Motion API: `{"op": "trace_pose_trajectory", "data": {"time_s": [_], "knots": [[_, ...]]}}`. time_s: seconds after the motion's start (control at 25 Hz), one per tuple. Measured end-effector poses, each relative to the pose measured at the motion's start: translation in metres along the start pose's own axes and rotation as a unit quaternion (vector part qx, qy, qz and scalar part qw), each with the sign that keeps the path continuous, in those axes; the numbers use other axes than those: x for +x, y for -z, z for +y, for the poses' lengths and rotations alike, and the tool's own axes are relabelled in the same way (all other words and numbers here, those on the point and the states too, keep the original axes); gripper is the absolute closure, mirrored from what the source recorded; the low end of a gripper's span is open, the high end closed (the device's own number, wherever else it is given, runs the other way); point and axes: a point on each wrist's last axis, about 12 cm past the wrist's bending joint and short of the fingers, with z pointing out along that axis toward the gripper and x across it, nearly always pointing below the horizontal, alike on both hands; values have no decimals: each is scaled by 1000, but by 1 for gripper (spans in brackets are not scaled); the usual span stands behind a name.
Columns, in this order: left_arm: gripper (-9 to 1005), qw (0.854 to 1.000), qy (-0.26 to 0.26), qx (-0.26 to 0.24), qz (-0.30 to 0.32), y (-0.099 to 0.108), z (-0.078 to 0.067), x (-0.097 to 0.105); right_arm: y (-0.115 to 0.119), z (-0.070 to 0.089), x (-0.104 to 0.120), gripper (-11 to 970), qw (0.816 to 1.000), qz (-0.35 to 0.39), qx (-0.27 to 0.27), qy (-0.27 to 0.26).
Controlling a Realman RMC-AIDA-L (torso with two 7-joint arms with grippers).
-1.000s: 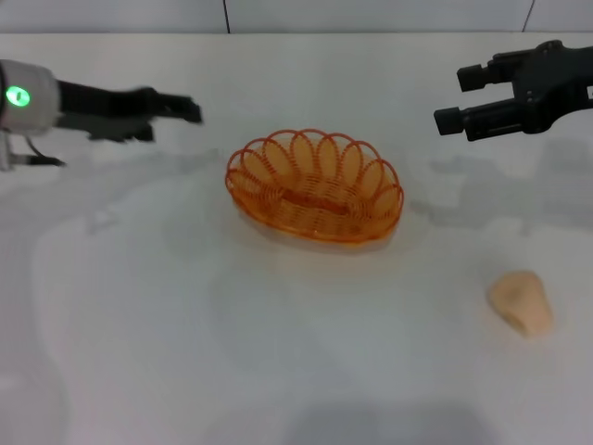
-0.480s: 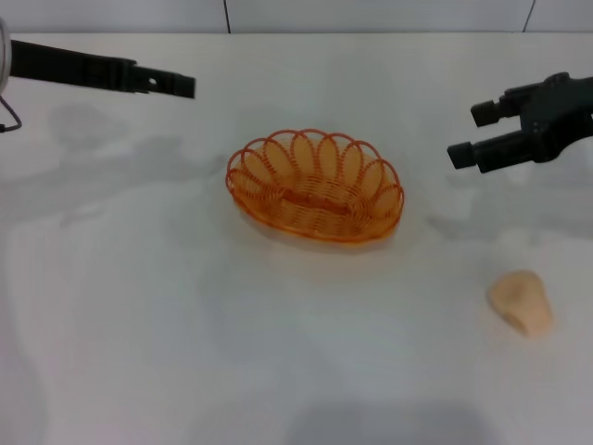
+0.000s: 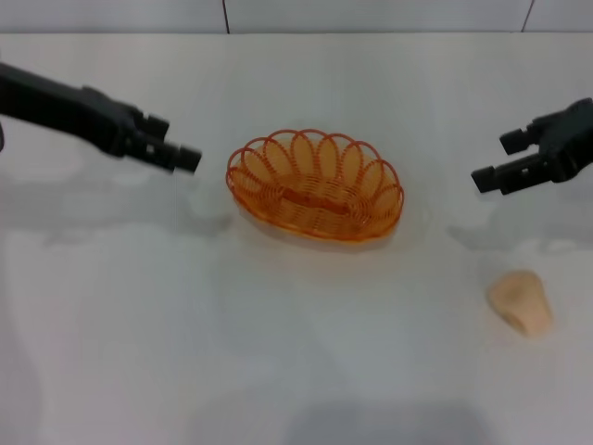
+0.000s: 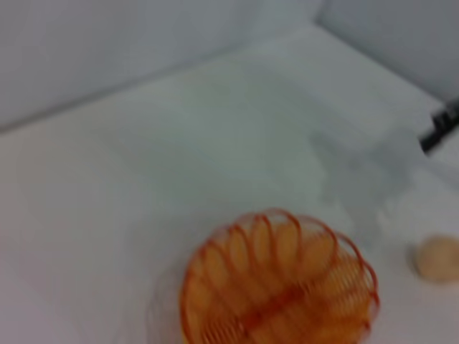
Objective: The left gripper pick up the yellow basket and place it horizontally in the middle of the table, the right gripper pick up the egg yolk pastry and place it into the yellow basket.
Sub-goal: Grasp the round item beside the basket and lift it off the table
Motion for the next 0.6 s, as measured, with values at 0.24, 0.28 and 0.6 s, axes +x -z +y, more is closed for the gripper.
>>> {"op": "trace_pose_trajectory", "data": {"time_s": [0.24,0.28,0.6], "knots": [[104,999,-23,4,38,1,-6,2,-3,2,6,217,999,46,8,-21],[104,999,-23,2,38,2,-6,2,-5,4,6,217,998,56,9,-20],[104,999,-21,-5,35,2,-5,3,-11,12,10,218,984,168,54,-23]]}}
